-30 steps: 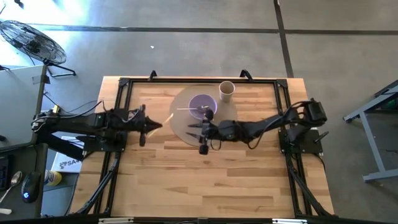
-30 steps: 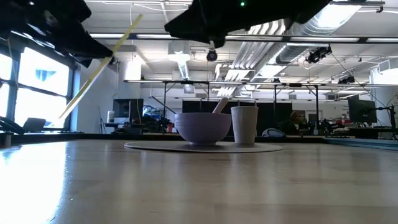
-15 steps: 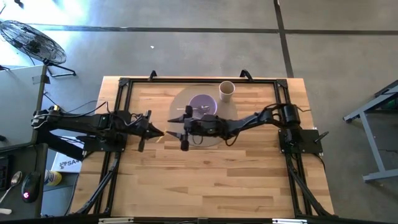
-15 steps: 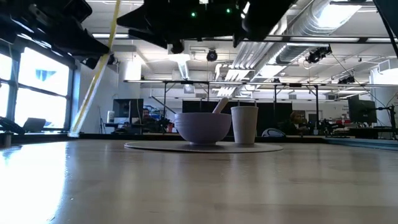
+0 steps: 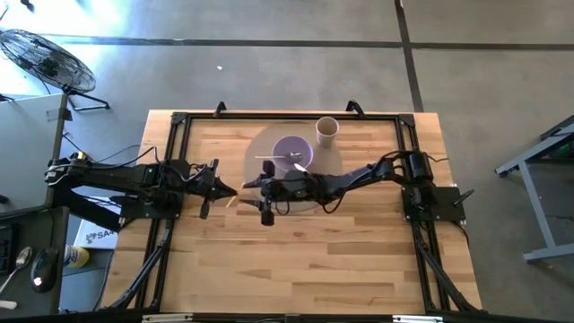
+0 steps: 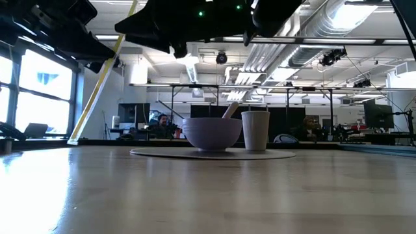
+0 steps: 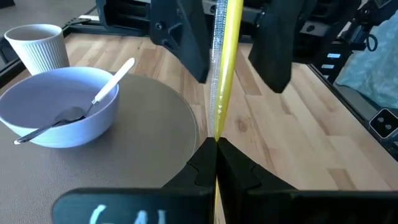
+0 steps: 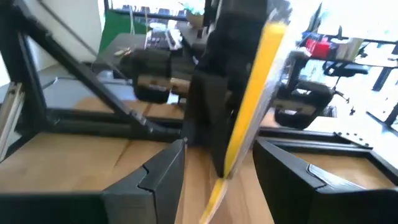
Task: Pick & Place Utensil
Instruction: Put the yellow straw into the brown cup on the brown mat
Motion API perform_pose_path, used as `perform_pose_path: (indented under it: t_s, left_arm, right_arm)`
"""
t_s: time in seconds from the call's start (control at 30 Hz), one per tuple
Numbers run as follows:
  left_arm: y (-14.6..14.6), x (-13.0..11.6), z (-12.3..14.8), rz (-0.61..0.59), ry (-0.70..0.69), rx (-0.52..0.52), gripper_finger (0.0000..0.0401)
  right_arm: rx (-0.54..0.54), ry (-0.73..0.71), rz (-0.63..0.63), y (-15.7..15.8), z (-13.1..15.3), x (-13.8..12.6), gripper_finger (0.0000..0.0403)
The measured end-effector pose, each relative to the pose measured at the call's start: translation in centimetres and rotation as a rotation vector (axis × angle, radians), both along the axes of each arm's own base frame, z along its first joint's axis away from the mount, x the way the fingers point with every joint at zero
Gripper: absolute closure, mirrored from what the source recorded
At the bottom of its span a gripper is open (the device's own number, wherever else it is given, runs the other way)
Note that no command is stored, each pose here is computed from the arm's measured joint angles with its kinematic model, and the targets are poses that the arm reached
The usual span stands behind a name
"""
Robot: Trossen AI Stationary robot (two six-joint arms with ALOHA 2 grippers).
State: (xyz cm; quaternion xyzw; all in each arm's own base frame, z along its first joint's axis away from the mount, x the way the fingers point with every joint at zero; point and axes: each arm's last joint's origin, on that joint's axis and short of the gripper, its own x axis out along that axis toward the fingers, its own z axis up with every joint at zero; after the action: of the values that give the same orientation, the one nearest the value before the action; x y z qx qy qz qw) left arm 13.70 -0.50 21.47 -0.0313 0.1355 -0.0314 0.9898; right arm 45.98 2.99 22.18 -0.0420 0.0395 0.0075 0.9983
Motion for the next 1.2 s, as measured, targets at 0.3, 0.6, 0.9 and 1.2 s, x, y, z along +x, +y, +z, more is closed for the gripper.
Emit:
perform_pose_path:
  t_s: [0.3,0.6,0.9,1.2]
  left_arm:
    - [0.0,0.0,0.0,0.003,-0.002,0.001,0.0401]
    - [0.0,0.0,0.0,0.003,-0.003,0.001,0.04]
    - [0.0,0.0,0.1,0.003,-0.004,0.008,0.0369]
    - [-0.1,-0.6,0.4,-0.046,0.049,-0.008,0.0248]
  right_arm:
    - [0.027,-0.124,-0.001,-0.1,1.2,0.0,0.0221]
    - [0.061,-0.126,-0.07,-0.3,1.2,0.0,0.0283]
    - [0.074,-0.126,-0.07,-0.3,1.2,0.0,0.0382]
    - [0.114,-0.076,-0.099,-0.4,2.1,-0.6,0.0386]
